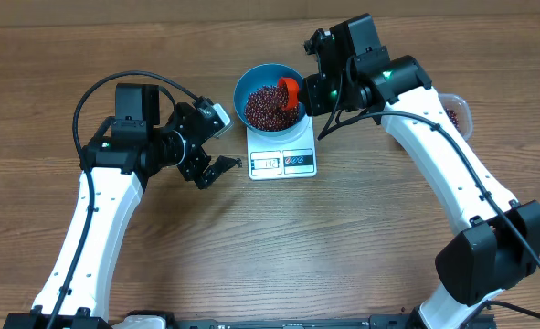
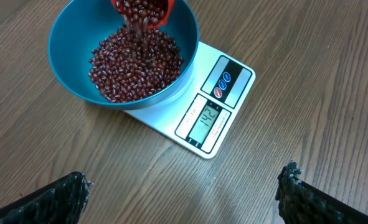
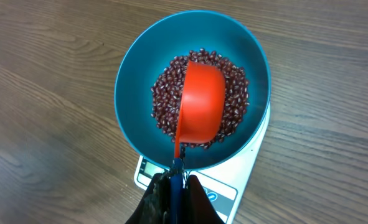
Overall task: Scoop item into bowl and weigh 150g on scale
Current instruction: 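Tilt the scoop with right gripper to pour beans into bowl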
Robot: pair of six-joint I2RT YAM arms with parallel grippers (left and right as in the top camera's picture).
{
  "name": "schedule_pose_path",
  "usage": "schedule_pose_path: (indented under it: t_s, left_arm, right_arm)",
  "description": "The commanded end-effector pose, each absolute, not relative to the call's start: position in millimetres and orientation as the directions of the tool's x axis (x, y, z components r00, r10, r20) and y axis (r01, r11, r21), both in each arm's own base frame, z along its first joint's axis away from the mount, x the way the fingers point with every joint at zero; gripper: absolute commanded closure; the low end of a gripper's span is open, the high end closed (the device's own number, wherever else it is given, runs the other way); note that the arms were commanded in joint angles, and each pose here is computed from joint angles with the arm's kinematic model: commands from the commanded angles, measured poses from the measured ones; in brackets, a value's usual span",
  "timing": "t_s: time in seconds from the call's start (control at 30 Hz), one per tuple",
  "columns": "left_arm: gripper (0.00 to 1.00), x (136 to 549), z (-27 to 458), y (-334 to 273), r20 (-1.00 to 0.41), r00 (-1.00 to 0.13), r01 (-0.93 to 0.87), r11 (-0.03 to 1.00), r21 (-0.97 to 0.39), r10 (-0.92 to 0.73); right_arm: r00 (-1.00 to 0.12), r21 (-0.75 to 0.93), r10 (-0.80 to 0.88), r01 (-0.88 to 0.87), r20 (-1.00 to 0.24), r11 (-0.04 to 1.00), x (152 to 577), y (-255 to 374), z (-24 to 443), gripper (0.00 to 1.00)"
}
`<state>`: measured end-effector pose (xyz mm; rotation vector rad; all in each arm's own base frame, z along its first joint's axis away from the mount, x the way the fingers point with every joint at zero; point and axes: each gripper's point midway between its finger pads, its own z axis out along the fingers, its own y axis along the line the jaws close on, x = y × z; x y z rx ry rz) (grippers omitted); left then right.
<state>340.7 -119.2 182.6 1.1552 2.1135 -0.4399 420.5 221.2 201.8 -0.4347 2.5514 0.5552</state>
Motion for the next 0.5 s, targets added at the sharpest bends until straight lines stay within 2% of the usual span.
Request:
schedule_pose_path:
  t_s: [0.0,0.47]
  left_arm:
    - [0.00,338.4,183.3,-120.7,-0.709,-0.385,0.834,0.552,0.008,0.591]
    - [0.00,338.4,183.3,-120.7,-0.709,-0.385,0.834,0.552,0.008,0.591]
  right_arm:
    - [-0.792,0.269,-0.205,-0.420,-0.576,0.867,428.5,221.7,219.1,0.96]
    - [-0.796,0.288,-0.205,-0.427,-0.570,0.857,426.1,224.1,219.4,0.96]
